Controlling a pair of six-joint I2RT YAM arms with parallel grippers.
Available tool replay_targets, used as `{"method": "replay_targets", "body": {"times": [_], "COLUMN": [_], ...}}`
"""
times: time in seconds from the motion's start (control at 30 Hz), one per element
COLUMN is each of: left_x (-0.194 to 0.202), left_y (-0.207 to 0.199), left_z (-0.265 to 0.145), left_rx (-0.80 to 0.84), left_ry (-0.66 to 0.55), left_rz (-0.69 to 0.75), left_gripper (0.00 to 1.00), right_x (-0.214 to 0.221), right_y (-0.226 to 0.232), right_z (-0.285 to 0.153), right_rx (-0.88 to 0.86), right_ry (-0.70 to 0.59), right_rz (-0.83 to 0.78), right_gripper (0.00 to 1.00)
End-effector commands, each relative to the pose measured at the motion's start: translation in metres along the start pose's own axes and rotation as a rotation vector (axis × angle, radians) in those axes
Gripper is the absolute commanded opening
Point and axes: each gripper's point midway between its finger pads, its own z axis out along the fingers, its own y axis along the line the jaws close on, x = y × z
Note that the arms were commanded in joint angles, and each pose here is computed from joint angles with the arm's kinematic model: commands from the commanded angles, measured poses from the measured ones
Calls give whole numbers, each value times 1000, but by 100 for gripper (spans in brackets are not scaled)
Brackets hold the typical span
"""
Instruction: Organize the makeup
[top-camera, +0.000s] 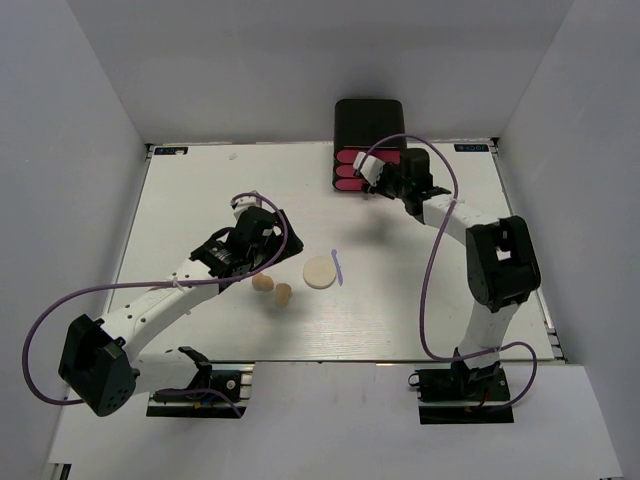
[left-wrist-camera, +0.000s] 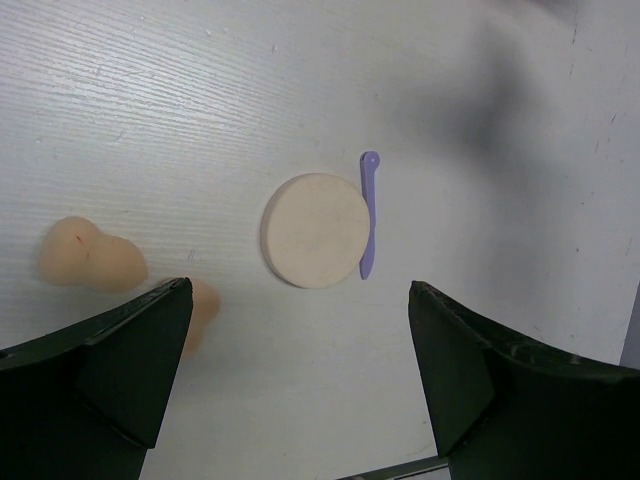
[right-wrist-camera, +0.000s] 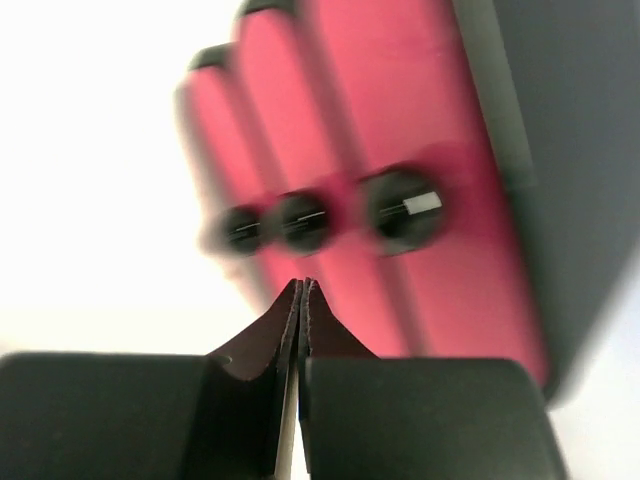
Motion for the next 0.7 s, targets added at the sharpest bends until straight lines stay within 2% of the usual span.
{"method": "replay_targets", "body": {"times": [0.0,0.1,0.2,0.23,0.3,0.43,0.53,0.6,0.63,0.67], "left_x": [-9,-9,-8,-8,-8,-10,-17,-16,-30,-26], "left_y": [-8,-10,-17,-20,-32,-57,-83,-90,-108,-108], "left_z": [-5,-4,-2,0,5,25,34,53,55,69], "left_rx": [33,41,82,98,155,237,327,337,406,408], "left_ry": [-25,-23,-22,-23,-25,-21,-38,-43,-104,-106], "left_rz": [-11,-10,-4,12,34,73,86,84,73,73], "left_gripper": [98,98,98,98,98,97,95,91,88,79], "right_x": [-25,-33,-34,-37,-33,-24,-18,-18,-16,-13], "right_y": [12,15,21,21,26,33,39,38,36,35], "right_z": [-25,-39,-54,-61,-66,-69,-70,-71,-72,-73], "right_rx": [-66,-88,-110,-109,-122,-161,-185,-180,-178,-173], "right_ry": [-74,-94,-93,-97,-90,-41,-12,-16,-15,-10], "right_rz": [88,166,311,395,489,767,891,961,974,997], "right_gripper": [0,7,18,27,36,40,41,41,42,42]}}
